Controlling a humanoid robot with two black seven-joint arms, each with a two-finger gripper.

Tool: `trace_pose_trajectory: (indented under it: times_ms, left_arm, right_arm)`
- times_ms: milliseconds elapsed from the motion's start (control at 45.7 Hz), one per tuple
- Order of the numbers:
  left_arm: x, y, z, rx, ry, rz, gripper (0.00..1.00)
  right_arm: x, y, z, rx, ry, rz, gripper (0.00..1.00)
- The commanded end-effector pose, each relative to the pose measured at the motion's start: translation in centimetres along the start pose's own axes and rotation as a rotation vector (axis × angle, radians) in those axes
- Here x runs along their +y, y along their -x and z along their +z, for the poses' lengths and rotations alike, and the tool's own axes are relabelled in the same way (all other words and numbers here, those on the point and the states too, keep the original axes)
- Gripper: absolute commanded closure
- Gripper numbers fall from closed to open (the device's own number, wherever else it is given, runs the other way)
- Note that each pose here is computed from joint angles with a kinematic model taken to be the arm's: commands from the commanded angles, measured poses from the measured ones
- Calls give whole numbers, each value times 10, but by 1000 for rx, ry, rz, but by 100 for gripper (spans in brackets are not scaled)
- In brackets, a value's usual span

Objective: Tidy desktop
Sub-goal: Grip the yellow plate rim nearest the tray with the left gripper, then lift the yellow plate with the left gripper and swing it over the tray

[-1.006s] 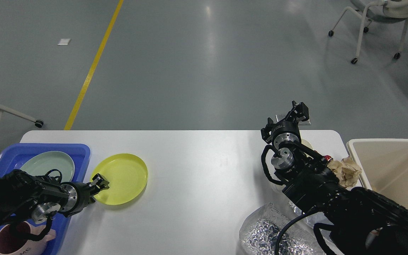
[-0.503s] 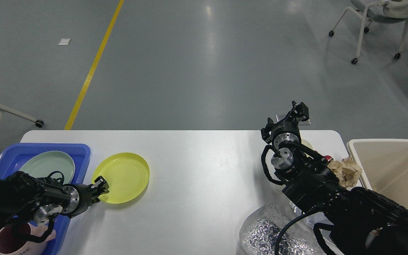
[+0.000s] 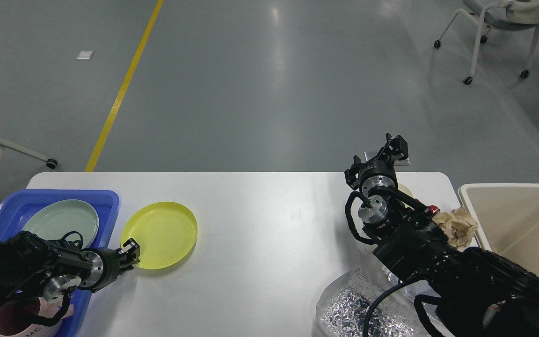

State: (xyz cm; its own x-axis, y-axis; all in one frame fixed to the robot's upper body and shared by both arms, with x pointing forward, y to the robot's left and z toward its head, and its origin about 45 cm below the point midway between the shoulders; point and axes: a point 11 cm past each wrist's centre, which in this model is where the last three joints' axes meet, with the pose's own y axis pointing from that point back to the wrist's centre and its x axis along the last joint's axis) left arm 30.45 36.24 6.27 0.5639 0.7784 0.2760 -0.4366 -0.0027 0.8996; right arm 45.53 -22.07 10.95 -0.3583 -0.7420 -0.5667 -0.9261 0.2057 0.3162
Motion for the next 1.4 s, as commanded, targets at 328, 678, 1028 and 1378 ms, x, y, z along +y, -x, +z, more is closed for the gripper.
trace_pose_trajectory:
  times_ms: [328,678,1028,1378]
  left_arm:
    - [0,2,10,15,25,-4,100]
    - [2,3,7,19,21,-12,100]
    - [73,-30,44,63,91,-56,100]
    - [208,-104,103,-77,149,-189,100]
  right_arm:
    - [0,0,0,1,0,0,0]
    - [0,0,0,1,0,0,0]
    - [0,0,0,1,0,0,0]
    - [0,0,0,1,0,0,0]
